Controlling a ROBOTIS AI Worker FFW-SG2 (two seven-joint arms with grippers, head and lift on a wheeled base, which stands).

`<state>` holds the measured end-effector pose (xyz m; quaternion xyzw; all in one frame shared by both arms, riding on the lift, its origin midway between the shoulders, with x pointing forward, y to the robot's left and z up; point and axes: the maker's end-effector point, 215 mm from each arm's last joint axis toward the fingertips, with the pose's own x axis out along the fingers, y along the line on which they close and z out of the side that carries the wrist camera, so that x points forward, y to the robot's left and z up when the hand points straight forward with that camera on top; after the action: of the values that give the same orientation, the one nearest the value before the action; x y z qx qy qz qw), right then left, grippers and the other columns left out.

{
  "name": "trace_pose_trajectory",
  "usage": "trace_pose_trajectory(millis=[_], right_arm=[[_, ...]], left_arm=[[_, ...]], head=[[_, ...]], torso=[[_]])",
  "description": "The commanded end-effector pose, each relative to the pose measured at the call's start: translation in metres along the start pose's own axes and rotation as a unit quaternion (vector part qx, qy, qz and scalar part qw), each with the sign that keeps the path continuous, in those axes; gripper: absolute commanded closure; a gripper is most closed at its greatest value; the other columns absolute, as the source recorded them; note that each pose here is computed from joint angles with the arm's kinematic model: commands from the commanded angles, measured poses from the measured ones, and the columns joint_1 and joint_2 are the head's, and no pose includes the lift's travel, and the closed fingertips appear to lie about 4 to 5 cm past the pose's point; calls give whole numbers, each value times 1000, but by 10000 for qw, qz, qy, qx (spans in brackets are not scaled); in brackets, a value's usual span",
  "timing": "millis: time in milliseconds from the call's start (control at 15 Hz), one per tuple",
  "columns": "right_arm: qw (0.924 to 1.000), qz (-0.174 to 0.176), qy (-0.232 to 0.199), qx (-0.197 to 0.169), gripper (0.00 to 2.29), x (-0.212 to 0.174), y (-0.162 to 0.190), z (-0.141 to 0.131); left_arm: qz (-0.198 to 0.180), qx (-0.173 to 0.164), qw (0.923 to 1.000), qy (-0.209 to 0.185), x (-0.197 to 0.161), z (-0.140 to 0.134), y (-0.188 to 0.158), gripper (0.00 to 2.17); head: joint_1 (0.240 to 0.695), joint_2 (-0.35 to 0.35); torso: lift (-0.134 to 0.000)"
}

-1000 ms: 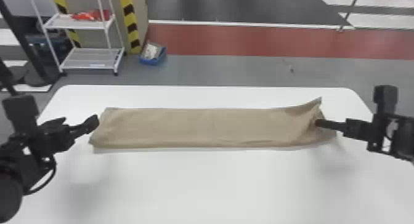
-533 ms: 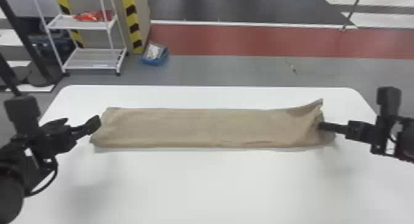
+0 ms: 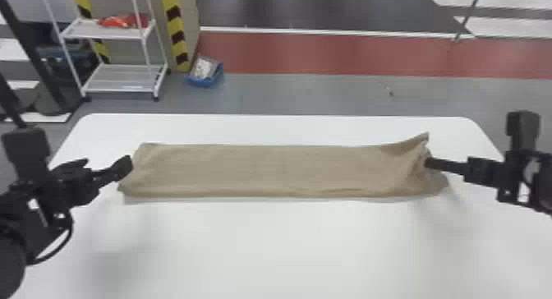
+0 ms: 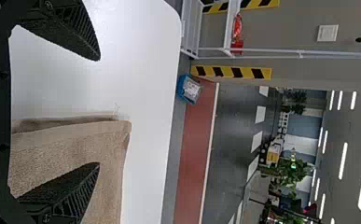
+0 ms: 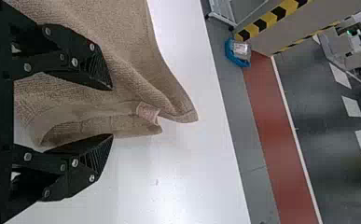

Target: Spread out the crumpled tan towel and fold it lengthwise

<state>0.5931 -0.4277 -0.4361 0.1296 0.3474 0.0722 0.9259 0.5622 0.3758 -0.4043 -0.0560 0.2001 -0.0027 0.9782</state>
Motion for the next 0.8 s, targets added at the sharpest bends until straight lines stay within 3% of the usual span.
trace_pose_trajectory(millis=[0, 400, 733], right_arm=[[9996, -1, -269, -132, 265, -1, -2, 11], [9982, -65, -557, -207, 269, -10, -11, 24], [9973, -79, -691, -244, 269, -15, -13, 32]], left_arm=[[20, 33, 9998, -205, 4, 16, 2, 83], [-190, 291, 9984, -442, 70, 43, -20, 80], [-169, 603, 9978, -219, 100, 33, -19, 275]], head=[[695, -50], [695, -59], [695, -81]], torso=[[-124], [-124], [-124]])
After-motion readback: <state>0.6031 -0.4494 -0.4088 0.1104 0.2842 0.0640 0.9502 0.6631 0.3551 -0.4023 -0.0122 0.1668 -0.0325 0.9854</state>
